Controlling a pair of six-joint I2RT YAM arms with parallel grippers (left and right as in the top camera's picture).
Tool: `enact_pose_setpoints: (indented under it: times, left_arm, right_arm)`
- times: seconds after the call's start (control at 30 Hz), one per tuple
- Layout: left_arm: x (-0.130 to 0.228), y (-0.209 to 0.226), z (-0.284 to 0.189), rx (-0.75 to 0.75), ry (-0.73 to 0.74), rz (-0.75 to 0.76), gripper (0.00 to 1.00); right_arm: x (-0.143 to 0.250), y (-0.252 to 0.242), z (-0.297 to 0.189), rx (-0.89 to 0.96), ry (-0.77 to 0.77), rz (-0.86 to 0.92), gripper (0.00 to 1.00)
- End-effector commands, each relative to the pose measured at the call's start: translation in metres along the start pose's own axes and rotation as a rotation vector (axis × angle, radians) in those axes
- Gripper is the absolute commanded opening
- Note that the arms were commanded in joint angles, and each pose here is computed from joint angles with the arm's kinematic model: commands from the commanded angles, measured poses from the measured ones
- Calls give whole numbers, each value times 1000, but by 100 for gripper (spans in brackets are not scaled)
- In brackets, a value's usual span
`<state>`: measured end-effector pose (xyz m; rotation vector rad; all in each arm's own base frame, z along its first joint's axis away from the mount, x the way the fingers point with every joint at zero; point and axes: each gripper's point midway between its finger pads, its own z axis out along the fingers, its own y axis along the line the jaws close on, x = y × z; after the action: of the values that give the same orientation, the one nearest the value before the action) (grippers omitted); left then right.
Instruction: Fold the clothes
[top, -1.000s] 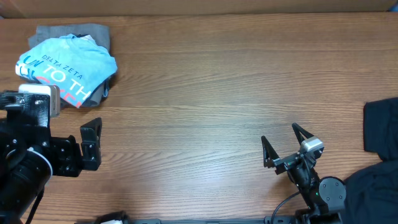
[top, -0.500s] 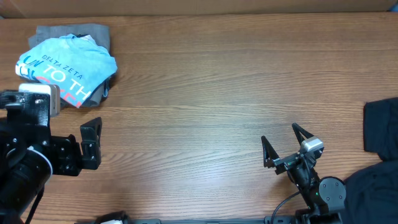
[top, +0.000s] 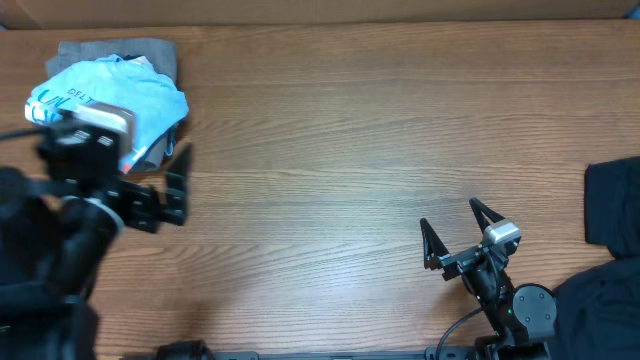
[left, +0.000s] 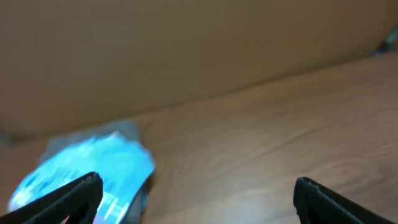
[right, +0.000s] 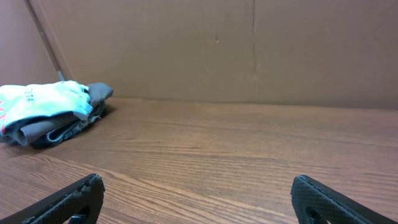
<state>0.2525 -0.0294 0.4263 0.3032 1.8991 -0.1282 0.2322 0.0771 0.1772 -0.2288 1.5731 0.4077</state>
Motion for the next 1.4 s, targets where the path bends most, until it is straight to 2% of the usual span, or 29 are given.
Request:
enact_pose_setpoints:
  times: [0.0,0.5,0.77,0.93,1.07,1.37]
  left_arm:
    - [34,-23,11,70,-49,58,100]
    - [179,-43,45,48,-278,126,100]
    - [236,-47,68,57,-262,121,100]
    - [253,-50,79,78,-254,120,100]
    - [246,-48,80,68,-307,138,100]
    - [247,-48,81,67,-307,138,100]
  right_arm:
    - [2,0,0,-1,-2,3,100]
    - [2,0,0,-1,-2,3,100]
    - [2,0,0,-1,-2,3,100]
    - [2,0,0,-1,-2,3,100]
    - [2,0,0,-1,-2,3,100]
    - [2,0,0,-1,-2,3,100]
